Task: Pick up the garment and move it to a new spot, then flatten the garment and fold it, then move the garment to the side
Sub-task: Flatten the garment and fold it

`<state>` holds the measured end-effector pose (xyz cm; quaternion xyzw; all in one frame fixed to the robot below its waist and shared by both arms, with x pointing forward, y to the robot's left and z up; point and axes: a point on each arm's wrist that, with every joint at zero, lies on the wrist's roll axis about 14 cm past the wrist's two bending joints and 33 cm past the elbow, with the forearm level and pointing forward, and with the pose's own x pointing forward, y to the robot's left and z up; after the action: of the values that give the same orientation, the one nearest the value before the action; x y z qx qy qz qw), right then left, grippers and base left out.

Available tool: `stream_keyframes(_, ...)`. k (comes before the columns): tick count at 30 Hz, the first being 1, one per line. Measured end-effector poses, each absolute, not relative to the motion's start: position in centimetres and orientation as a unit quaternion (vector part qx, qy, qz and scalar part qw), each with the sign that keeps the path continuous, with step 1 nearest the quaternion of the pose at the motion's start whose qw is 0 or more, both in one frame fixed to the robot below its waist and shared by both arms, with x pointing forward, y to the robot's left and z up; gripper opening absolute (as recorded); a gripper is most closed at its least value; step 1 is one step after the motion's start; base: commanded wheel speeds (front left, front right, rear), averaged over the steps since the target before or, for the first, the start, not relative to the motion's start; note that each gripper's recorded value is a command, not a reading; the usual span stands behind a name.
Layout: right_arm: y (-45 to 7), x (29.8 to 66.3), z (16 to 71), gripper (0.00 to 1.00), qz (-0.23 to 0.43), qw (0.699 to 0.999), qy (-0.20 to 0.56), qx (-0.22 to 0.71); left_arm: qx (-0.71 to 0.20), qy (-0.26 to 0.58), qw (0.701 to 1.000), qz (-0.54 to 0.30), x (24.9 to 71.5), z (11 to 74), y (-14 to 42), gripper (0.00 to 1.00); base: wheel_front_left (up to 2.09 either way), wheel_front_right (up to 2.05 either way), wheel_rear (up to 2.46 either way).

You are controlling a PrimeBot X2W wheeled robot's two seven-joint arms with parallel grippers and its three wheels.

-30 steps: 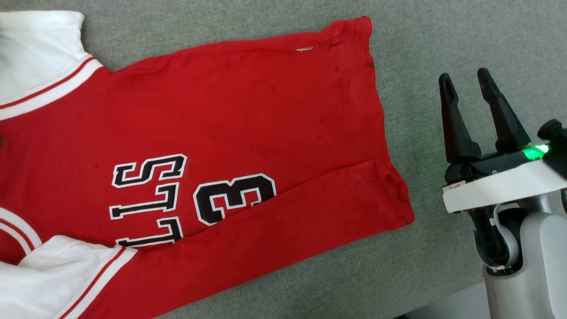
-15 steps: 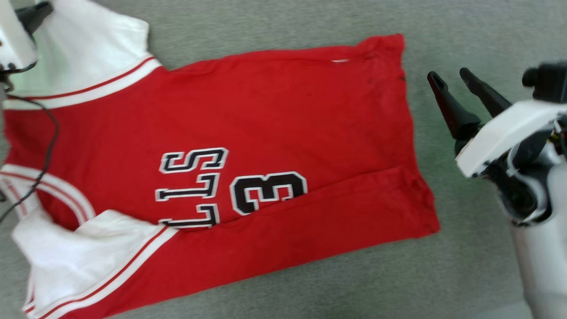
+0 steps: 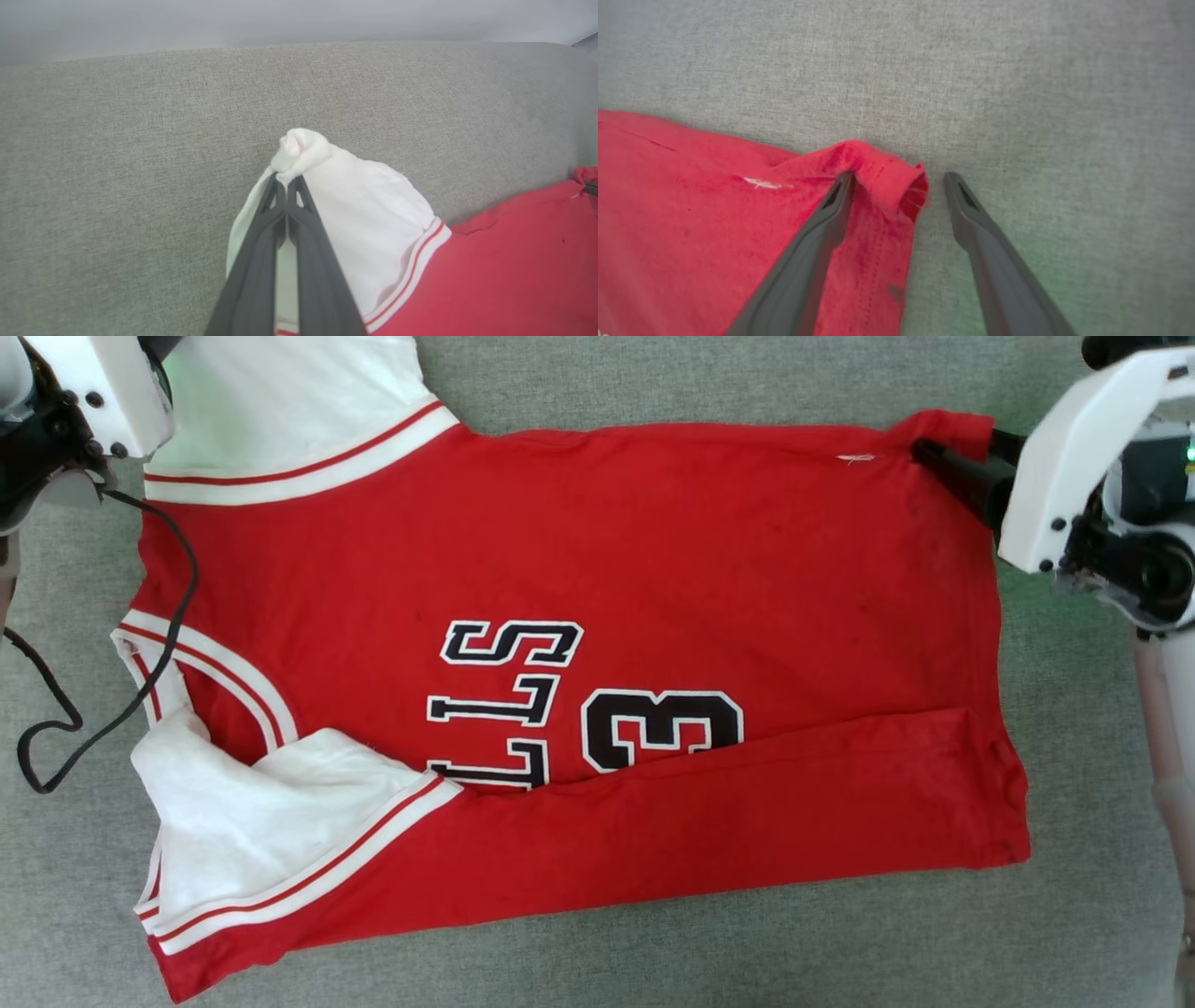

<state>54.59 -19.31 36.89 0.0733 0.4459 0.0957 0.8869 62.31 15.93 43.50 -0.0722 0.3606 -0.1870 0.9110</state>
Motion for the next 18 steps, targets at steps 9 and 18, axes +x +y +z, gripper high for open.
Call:
stream_keyframes(9, -18.1, 53.9, 36.8, 0.00, 0.115, 0.855, 0.503, 0.039, -0.069, 0.336, 0.919, -0.193, 62.1, 45.1, 16.0, 0.00, 0.00, 0.00, 0.00)
stream_keyframes(18, -19.3, 53.6, 42.1, 0.00, 0.111, 0.901, 0.418, 0.029, -0.108, 0.273, 0.939, -0.180, 59.2, 48.2, 17.6, 0.00, 0.00, 0.00, 0.00)
